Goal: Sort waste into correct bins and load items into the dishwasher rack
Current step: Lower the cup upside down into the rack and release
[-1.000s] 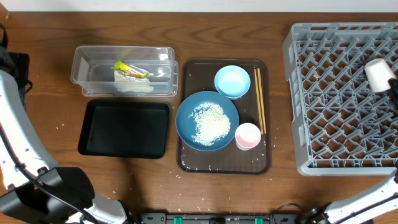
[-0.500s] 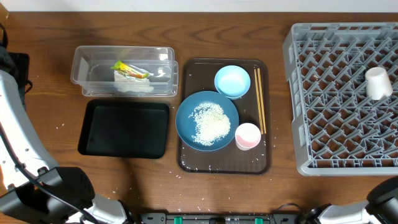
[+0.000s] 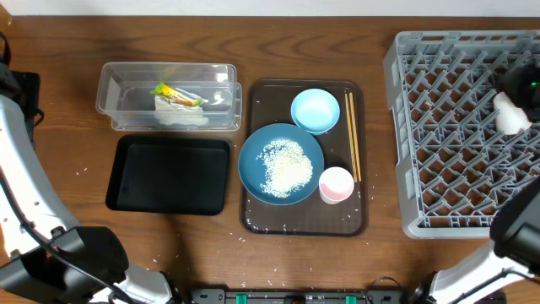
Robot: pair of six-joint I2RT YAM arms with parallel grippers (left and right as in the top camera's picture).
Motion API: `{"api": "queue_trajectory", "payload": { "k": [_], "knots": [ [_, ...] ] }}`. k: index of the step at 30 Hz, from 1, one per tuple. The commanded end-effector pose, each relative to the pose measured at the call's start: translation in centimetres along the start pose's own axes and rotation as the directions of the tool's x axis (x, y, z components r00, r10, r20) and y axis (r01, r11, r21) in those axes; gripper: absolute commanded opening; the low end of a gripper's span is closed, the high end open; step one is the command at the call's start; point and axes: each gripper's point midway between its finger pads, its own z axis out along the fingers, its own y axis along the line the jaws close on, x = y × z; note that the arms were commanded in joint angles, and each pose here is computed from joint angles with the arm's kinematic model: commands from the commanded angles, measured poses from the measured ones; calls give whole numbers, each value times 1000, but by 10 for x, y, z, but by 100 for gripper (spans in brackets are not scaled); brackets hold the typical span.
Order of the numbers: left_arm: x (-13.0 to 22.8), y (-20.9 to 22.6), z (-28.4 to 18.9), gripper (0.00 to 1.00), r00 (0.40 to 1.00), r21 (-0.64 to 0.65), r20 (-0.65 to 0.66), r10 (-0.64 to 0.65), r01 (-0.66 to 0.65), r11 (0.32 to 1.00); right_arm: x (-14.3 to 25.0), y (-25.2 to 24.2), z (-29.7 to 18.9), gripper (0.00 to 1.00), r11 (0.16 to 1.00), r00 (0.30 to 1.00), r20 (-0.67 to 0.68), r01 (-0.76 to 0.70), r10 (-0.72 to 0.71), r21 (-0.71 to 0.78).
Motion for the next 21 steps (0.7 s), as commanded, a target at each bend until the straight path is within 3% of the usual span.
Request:
{"api": "queue_trajectory", "payload": {
  "k": [1,12,21],
  "knots": [
    [-2,3,3,92,1000,-22,11,16,-15,1000,1,-10,16,1,999,1000,7,4,-5,54],
    [-2,3,3,92,1000,-22,11,16,-15,1000,4,-49,4,1,984,999,-19,-44,48,175],
    [-2,3,3,92,1000,-22,11,16,-15,1000,-23,-76,-60,1,942,992,108,-93,61,322]
  ]
}}
